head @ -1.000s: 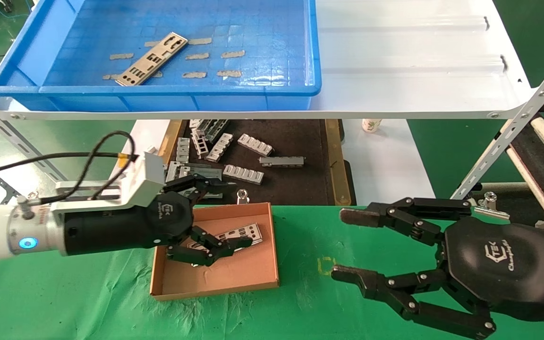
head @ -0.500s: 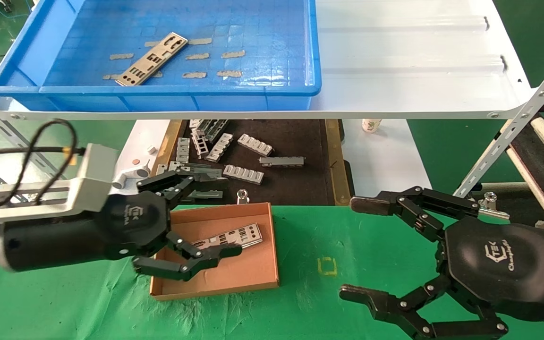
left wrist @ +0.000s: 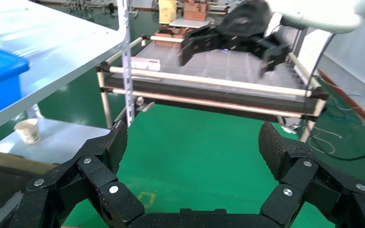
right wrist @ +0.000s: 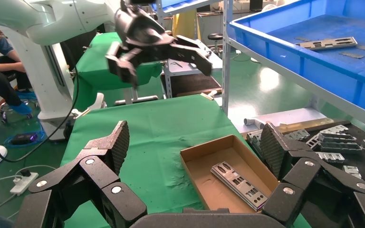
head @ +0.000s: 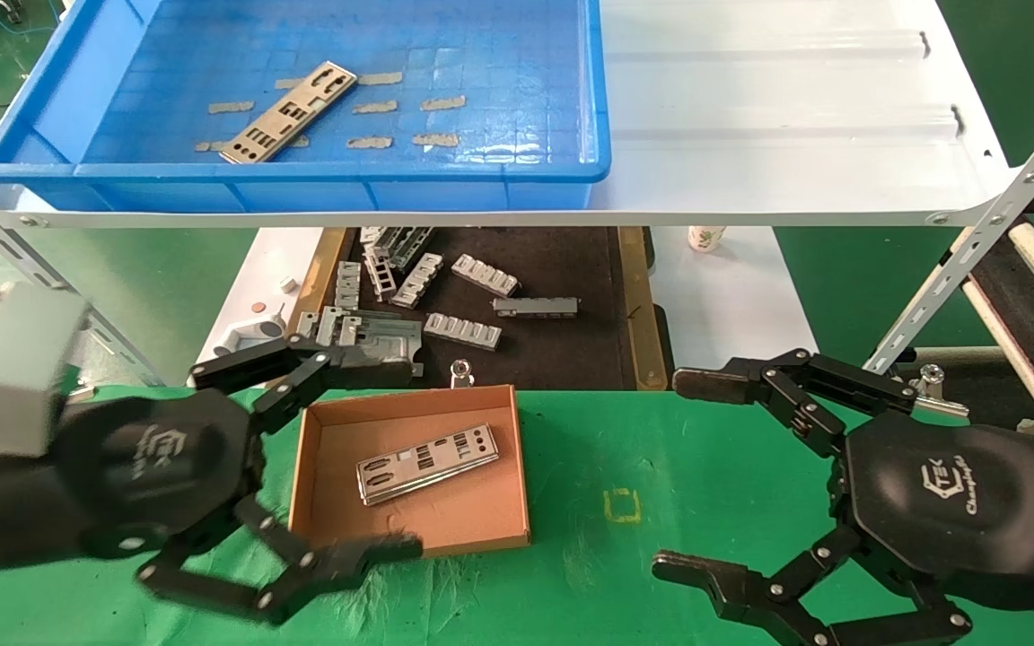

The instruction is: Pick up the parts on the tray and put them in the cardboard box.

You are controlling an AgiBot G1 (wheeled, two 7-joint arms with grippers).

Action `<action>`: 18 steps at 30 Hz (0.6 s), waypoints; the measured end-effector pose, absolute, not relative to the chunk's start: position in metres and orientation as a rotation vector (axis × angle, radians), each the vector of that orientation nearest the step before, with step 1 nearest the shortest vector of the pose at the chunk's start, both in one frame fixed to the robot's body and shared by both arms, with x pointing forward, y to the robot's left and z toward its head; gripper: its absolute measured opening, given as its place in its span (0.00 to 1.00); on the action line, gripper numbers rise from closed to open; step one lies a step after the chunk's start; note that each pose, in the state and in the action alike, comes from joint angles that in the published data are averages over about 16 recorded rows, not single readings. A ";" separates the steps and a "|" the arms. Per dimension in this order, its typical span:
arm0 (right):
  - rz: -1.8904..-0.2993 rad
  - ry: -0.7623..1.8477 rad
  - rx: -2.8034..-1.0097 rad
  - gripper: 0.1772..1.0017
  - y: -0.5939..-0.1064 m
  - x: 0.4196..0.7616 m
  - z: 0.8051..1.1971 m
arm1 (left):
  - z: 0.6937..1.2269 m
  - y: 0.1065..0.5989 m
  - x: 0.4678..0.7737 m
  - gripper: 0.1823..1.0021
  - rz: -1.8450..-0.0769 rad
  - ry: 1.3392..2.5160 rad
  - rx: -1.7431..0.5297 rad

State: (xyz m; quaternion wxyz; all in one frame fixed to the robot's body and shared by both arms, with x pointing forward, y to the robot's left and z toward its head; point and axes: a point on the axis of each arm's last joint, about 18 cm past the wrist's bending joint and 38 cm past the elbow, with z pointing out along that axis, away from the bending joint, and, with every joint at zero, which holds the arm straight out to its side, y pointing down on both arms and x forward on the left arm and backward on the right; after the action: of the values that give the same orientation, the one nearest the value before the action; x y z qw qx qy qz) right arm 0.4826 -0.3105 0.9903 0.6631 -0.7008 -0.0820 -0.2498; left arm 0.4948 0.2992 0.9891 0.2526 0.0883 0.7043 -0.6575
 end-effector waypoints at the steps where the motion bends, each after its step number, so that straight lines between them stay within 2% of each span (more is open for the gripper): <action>1: -0.564 -0.185 -1.584 0.99 -0.310 0.483 0.990 | 0.990 0.299 0.491 1.00 -1.790 1.916 0.248; 9: -0.565 -0.185 -1.584 1.00 -0.311 0.483 0.990 | 0.993 0.300 0.471 1.00 -1.800 1.926 0.289; 18: -0.565 -0.185 -1.584 1.00 -0.311 0.483 0.990 | 0.993 0.300 0.470 1.00 -1.801 1.927 0.292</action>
State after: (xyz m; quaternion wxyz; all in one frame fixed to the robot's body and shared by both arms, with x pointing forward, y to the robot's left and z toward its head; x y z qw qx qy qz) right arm 0.4827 -0.3105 0.9902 0.6632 -0.7007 -0.0817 -0.2499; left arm 0.4699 0.3001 0.9929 0.2417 0.1067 0.7046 -0.6586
